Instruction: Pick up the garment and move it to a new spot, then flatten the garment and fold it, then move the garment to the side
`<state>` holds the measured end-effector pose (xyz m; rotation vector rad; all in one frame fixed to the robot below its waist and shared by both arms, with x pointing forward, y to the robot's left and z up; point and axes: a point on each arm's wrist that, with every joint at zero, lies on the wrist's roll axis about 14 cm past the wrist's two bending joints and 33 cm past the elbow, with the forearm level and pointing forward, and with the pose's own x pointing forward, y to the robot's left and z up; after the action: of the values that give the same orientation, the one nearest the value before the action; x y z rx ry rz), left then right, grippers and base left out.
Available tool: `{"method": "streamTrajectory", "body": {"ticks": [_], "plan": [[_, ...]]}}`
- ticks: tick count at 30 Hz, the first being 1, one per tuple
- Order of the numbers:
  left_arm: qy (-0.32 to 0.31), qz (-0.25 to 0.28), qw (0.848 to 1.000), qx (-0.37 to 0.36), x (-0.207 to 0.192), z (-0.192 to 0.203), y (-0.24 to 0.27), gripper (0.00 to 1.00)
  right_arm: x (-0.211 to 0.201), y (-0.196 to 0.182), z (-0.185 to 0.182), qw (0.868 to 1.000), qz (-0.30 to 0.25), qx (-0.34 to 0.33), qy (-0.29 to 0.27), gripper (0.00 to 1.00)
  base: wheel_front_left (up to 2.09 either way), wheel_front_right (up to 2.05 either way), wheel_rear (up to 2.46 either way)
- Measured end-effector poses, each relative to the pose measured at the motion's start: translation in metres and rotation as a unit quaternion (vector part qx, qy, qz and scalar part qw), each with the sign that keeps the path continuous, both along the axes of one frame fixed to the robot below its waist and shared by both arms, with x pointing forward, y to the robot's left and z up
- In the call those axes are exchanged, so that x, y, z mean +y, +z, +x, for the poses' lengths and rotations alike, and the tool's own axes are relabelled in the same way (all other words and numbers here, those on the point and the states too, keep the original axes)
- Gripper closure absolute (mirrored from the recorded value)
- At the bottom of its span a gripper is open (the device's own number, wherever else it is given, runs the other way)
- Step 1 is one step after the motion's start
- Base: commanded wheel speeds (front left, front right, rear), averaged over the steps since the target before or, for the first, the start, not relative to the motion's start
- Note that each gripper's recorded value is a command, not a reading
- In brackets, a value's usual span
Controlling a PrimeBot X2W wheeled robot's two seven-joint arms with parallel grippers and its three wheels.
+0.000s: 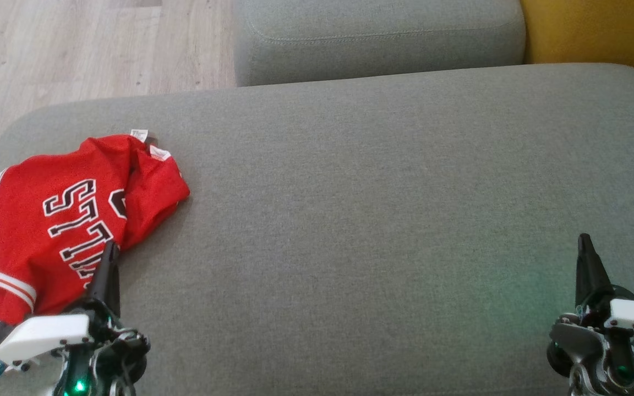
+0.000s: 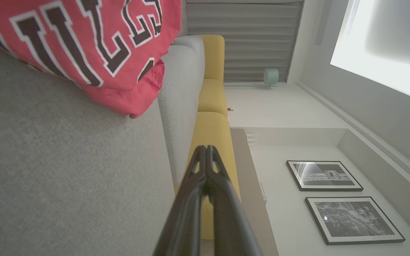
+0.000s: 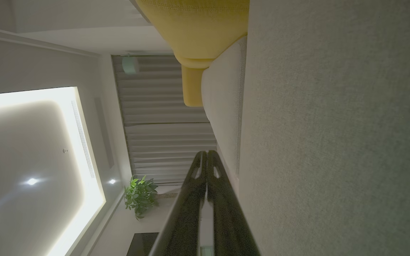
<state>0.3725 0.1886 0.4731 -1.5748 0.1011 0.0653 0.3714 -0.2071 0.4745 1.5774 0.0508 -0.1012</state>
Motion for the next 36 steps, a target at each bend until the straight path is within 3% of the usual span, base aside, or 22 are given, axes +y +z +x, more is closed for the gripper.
{"method": "streamTrajectory", "body": {"ticks": [4, 5, 12, 25, 36], "plan": [[0.000, 0.000, 1.000, 0.000, 0.000, 0.000, 0.000, 1.00, 0.000, 0.000, 0.000, 1.000, 0.000, 0.000, 0.000, 1.00, 0.00, 0.00, 0.00], [0.000, 0.000, 1.000, 0.001, 0.000, 0.000, -0.001, 0.00, 0.000, -0.001, 0.000, 1.000, 0.000, 0.001, 0.000, 0.00, 0.00, 0.00, 0.00], [0.004, -0.011, 0.996, 0.085, -0.003, -0.033, -0.054, 0.00, 0.000, -0.048, -0.028, 0.997, 0.007, 0.075, -0.004, 0.00, 0.00, 0.00, 0.00], [0.010, -0.005, 0.998, 0.066, -0.006, -0.025, -0.042, 0.00, 0.006, -0.036, -0.022, 0.998, 0.006, 0.055, -0.002, 0.00, 0.00, 0.00, 0.00], [0.015, 0.032, 0.999, 0.041, -0.003, -0.020, -0.026, 0.00, 0.016, -0.017, -0.014, 1.000, -0.007, 0.026, 0.011, 0.00, 0.00, 0.00, 0.00]]}}
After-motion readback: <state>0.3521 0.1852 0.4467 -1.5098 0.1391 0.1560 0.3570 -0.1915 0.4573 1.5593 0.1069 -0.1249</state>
